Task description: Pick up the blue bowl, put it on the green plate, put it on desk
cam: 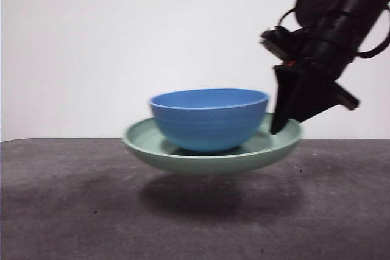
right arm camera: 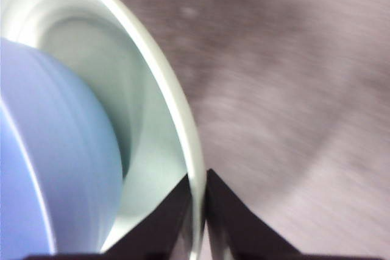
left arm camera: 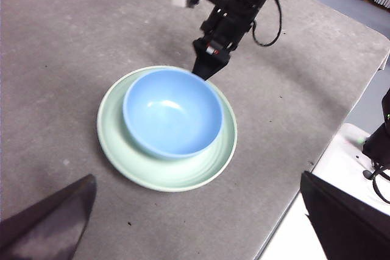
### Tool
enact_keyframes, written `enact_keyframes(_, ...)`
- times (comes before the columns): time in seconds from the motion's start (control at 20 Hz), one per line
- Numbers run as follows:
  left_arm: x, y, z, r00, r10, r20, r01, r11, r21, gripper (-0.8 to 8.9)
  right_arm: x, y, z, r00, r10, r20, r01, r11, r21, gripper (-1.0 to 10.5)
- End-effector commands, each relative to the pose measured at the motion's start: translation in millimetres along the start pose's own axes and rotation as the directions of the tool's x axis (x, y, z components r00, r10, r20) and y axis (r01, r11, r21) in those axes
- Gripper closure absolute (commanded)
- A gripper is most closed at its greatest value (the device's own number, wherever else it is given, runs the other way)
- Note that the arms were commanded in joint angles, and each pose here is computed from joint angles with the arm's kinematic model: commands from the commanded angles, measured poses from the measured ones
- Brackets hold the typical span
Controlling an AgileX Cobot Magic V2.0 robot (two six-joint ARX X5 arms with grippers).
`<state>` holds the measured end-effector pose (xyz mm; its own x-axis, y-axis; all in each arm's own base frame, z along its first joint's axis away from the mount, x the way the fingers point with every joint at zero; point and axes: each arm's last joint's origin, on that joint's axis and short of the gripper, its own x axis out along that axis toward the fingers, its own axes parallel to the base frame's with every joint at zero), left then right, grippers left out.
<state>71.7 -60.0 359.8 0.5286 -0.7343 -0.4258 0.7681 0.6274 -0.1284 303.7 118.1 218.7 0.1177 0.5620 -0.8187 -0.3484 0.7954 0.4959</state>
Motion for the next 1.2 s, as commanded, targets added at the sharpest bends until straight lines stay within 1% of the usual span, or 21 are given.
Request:
enact_keyframes(0.05, -1.8, -1.1, 3.6, 1.000, -0.008, 0.014, 0.008, 1.000, 0.004, 2.50, 21.0, 12.2, 7.7, 1.000, 0.025, -0.002, -0.025, 1.000, 0.016, 9.4)
enact_keyframes(0.15, -1.8, -1.1, 3.5, 1.000, -0.008, 0.014, 0.008, 1.000, 0.003, 2.50, 35.5, 18.8, 10.0, 0.999, 0.041, -0.002, -0.041, 0.999, 0.005, 9.4)
enact_keyframes(0.25, -1.8, -1.1, 3.5, 1.000, -0.008, 0.014, 0.008, 1.000, 0.003, 2.50, 49.4, 19.7, 10.4, 0.999, 0.044, -0.023, -0.044, 0.999, 0.008, 9.4)
enact_keyframes(0.5, -1.8, -1.1, 3.5, 1.000, -0.008, 0.014, 0.008, 1.000, 0.003, 2.50, 72.9, 9.5, 7.9, 0.996, 0.033, -0.088, -0.029, 0.999, 0.044, 9.4)
enact_keyframes(0.65, -1.8, -1.1, 3.5, 1.000, -0.008, 0.014, 0.008, 1.000, 0.003, 2.51, 77.8, 6.8, 7.3, 0.995, 0.029, -0.100, -0.024, 0.998, 0.051, 9.3)
enact_keyframes(0.7, -1.8, -1.1, 3.5, 1.000, -0.008, 0.014, 0.008, 1.000, 0.004, 2.50, 77.8, 6.5, 7.3, 0.995, 0.020, -0.099, -0.015, 0.999, 0.052, 9.0)
enact_keyframes(0.8, -1.8, -1.1, 3.6, 1.000, -0.008, 0.014, 0.008, 1.000, 0.004, 2.50, 77.8, 6.2, 7.2, 0.995, 0.011, -0.098, -0.005, 0.999, 0.053, 7.3)
enact_keyframes(0.85, -1.8, -1.1, 3.7, 1.000, -0.008, 0.015, 0.008, 1.000, 0.004, 2.50, 77.7, 6.1, 7.5, 0.995, 0.004, -0.096, 0.001, 0.999, 0.051, 6.7)
enact_keyframes(0.9, -1.8, -1.1, 3.7, 1.000, -0.008, 0.015, 0.008, 1.000, 0.005, 2.51, 77.0, 6.0, 8.2, 0.996, 0.001, -0.093, 0.003, 0.999, 0.044, 6.5)
enact_keyframes(0.95, -1.8, -1.1, 3.8, 1.000, -0.008, 0.016, 0.008, 1.000, 0.005, 2.50, 75.2, 6.3, 9.8, 0.996, -0.005, -0.088, 0.009, 0.999, 0.042, 6.5)
enact_keyframes(1.05, -1.8, -1.1, 3.8, 1.000, -0.008, 0.017, 0.008, 1.000, 0.005, 2.50, 64.9, 7.7, 17.1, 0.997, -0.039, -0.069, 0.042, 0.998, 0.046, 6.5)
enact_keyframes(1.2, -1.8, -1.1, 3.5, 1.000, -0.008, 0.014, 0.008, 1.000, 0.004, 2.50, 37.9, 20.0, 29.4, 0.996, -0.082, -0.031, 0.082, 0.996, 0.016, 6.3)
